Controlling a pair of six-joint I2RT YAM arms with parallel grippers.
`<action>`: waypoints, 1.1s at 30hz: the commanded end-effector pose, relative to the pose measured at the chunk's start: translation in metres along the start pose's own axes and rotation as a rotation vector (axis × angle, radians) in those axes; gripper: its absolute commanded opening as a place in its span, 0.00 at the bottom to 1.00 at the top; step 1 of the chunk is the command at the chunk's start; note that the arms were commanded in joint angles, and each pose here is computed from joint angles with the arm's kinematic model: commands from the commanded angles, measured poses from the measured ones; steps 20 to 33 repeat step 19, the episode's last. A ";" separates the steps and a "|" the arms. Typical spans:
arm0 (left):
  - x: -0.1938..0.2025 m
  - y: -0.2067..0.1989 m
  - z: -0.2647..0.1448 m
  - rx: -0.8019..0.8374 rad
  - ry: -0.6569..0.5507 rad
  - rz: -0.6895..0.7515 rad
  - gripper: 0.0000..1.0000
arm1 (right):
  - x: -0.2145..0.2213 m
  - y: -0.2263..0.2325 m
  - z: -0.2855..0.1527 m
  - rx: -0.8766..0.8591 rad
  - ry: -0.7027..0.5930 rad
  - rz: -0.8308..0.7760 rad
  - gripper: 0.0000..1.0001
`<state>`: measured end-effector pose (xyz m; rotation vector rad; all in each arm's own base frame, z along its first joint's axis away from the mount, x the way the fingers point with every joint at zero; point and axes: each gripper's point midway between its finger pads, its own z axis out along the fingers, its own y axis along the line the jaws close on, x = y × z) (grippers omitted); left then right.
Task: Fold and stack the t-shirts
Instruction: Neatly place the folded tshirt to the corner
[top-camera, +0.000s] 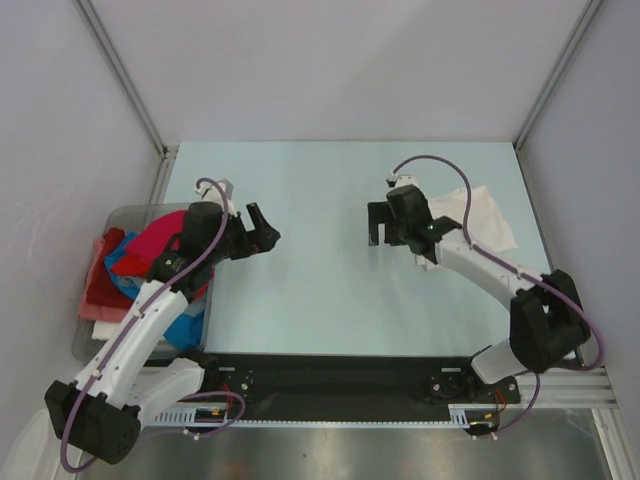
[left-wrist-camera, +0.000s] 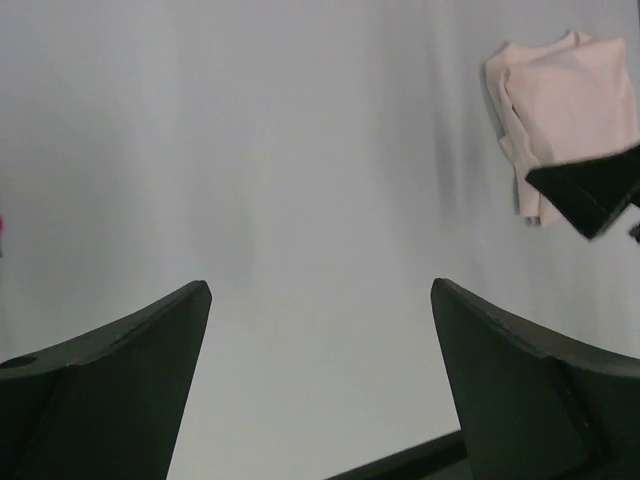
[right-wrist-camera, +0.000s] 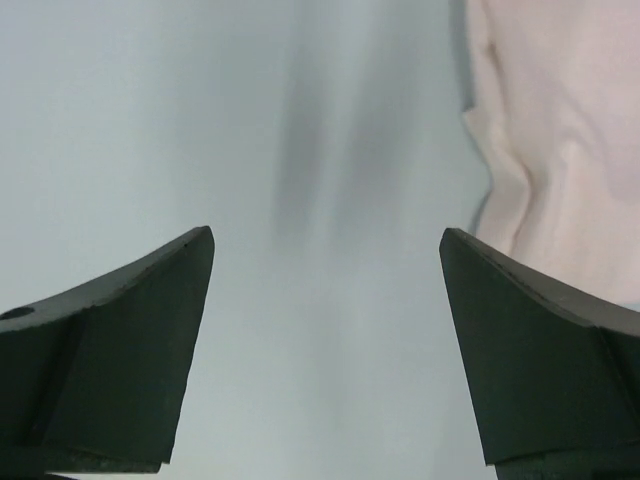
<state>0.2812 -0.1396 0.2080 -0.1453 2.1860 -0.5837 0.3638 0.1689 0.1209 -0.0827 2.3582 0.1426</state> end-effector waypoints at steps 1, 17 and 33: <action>-0.024 0.014 -0.028 -0.071 -0.144 0.020 1.00 | -0.006 0.017 -0.026 -0.037 -0.158 -0.037 1.00; 0.003 0.038 -0.041 -0.092 -0.206 -0.010 1.00 | 0.052 0.003 -0.052 -0.201 -0.355 0.093 1.00; 0.004 0.040 -0.041 -0.098 -0.207 -0.013 1.00 | 0.049 0.002 -0.056 -0.205 -0.369 0.101 0.99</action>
